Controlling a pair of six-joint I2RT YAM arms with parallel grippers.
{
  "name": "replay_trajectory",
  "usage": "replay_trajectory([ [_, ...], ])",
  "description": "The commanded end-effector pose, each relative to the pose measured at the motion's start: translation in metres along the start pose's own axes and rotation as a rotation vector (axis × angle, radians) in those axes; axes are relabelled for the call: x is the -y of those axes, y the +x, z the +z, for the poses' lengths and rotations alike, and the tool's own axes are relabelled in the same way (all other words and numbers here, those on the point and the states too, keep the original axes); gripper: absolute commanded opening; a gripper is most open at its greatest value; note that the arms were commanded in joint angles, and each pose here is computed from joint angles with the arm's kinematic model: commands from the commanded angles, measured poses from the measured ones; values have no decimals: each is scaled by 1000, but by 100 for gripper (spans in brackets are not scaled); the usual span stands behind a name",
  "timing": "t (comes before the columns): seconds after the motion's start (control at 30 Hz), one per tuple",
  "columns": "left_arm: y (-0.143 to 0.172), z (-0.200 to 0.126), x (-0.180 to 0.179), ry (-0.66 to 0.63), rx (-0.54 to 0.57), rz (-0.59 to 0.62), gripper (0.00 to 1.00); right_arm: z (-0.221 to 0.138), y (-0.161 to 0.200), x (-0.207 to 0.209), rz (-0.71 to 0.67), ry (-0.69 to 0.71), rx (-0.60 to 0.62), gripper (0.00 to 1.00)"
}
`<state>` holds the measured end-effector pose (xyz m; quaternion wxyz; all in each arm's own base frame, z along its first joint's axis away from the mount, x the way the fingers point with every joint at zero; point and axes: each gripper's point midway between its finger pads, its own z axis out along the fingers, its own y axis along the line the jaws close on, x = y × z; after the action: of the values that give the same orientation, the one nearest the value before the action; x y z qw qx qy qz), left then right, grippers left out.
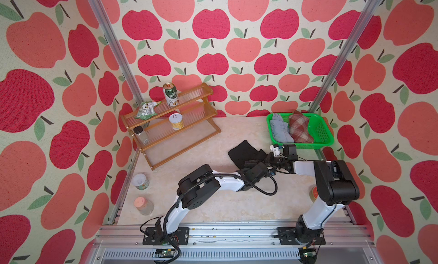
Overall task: Roll up the skirts
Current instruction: Roll the skirt at the center of the board.
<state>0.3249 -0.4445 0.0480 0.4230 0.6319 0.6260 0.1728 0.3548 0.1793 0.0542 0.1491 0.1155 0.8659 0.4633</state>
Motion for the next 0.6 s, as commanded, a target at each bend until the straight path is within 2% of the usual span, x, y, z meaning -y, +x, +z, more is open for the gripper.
replay_trajectory([
  [0.0,12,7,15,41,-71,18,67,-5,-6,-6,-20,-5,7,0],
  [0.03,14,8,17,48,-80,20,61,-5,-7,-7,-19,-8,10,0],
  [0.17,18,12,25,85,-111,6,25,-7,-9,-8,-16,-11,12,0],
  [0.27,16,9,25,124,-98,-41,12,-10,-12,-8,-14,-14,21,0],
  [0.33,14,5,21,172,-80,-116,9,-14,-16,-9,-10,-19,30,3],
  [0.43,12,-3,21,316,-31,-264,8,-22,-22,-10,-5,-21,51,20],
  [0.5,10,-8,18,421,5,-375,8,-29,-25,-11,-2,-22,63,39],
  [0.57,11,-11,14,526,32,-496,8,-36,-28,-13,-5,-22,73,53],
])
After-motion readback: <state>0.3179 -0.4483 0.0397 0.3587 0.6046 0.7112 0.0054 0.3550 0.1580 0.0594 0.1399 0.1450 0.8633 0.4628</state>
